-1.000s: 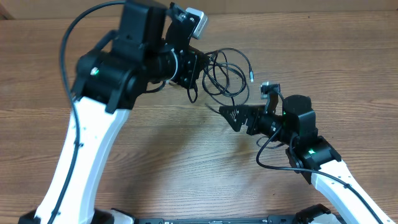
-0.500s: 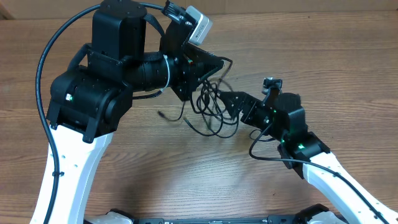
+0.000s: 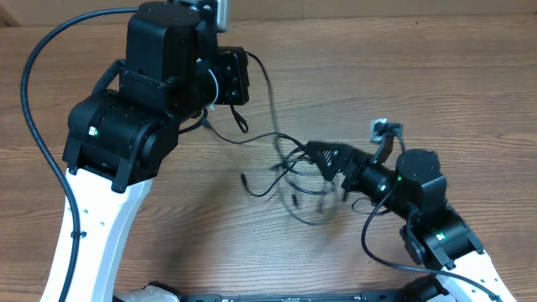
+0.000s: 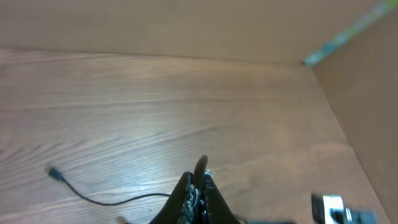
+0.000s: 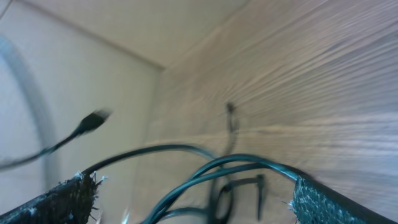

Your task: Untangle cables

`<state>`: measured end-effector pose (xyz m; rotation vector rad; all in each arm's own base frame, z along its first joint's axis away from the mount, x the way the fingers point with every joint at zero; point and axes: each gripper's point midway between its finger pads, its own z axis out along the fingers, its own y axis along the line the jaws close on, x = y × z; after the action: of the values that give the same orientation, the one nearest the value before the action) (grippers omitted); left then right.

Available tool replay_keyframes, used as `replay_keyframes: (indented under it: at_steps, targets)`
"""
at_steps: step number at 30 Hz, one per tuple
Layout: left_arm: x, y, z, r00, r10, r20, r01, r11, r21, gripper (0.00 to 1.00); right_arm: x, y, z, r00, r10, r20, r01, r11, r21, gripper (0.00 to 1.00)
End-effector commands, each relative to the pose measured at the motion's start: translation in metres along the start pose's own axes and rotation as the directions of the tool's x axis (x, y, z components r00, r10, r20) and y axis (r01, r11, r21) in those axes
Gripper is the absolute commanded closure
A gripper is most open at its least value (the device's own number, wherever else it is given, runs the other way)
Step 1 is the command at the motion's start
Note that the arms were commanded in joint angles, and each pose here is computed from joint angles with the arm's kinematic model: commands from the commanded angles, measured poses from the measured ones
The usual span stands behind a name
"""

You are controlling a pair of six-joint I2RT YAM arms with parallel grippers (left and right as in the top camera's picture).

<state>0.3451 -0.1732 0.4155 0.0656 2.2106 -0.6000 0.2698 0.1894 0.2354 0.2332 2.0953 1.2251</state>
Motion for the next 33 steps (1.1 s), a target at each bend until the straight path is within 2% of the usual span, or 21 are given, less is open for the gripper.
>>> replay_keyframes:
  at_steps: [1, 5, 7, 10, 11, 12, 15, 18, 22, 24, 30, 33]
  targets:
    - [-0.016, 0.023, -0.017, 0.984, -0.131, 0.124, 0.149, 0.978, -0.148, 0.96, 0.005, -0.008, 0.000, 1.000, 0.026, 0.013, -0.027, 0.996, 0.084, 0.00]
    - [-0.017, 0.043, -0.022, 0.971, -0.167, 0.169, 0.205, 0.948, -0.245, 0.96, 0.005, -0.056, -0.010, 0.997, 0.046, 0.068, -0.065, 0.950, 0.307, 0.00]
    - [-0.017, 0.042, -0.022, 0.972, -0.164, 0.167, 0.202, 0.949, -0.243, 0.96, 0.007, -0.045, -0.007, 0.998, 0.048, 0.048, -0.059, 0.965, 0.256, 0.00]
    - [-0.017, 0.041, -0.021, 0.971, -0.175, 0.164, 0.211, 0.949, -0.233, 0.96, 0.008, -0.002, 0.001, 1.000, 0.022, -0.008, -0.022, 0.998, 0.053, 0.00]
    - [-0.016, 0.041, -0.021, 0.953, -0.244, 0.179, 0.281, 0.934, -0.222, 0.96, 0.011, 0.022, 0.006, 0.999, -0.005, -0.042, 0.002, 0.998, -0.060, 0.00]
    - [-0.015, 0.041, -0.021, 0.935, -0.300, 0.189, 0.337, 0.917, -0.214, 0.96, 0.013, 0.027, 0.009, 0.999, 0.011, -0.052, -0.015, 0.997, -0.078, 0.00]
    - [-0.011, 0.041, -0.021, 0.879, -0.430, 0.204, 0.467, 0.863, -0.193, 0.96, 0.020, 0.018, 0.025, 0.992, 0.112, -0.064, -0.114, 0.993, -0.028, 0.00]
    - [-0.006, 0.036, -0.020, 0.849, -0.488, 0.201, 0.522, 0.834, -0.179, 0.96, 0.035, 0.017, 0.044, 0.973, 0.210, -0.099, -0.212, 0.977, -0.005, 0.00]
    - [-0.002, 0.026, -0.019, 0.806, -0.557, 0.202, 0.587, 0.795, -0.151, 0.96, 0.053, 0.038, 0.070, 0.970, 0.200, -0.140, -0.213, 0.974, -0.083, 0.00]
    - [0.000, 0.022, -0.018, 0.781, -0.589, 0.210, 0.620, 0.772, -0.141, 0.96, 0.062, 0.035, 0.082, 0.965, 0.225, -0.137, -0.235, 0.970, -0.063, 0.01]
    - [0.003, 0.004, -0.017, 0.763, -0.614, 0.205, 0.641, 0.760, -0.107, 0.96, 0.075, 0.002, 0.107, 0.957, 0.278, -0.077, -0.274, 0.960, 0.061, 0.01]
    - [0.007, -0.012, -0.016, 0.777, -0.603, 0.179, 0.622, 0.779, -0.078, 0.96, 0.065, -0.025, 0.111, 0.955, 0.295, 0.026, -0.295, 0.944, 0.148, 0.00]
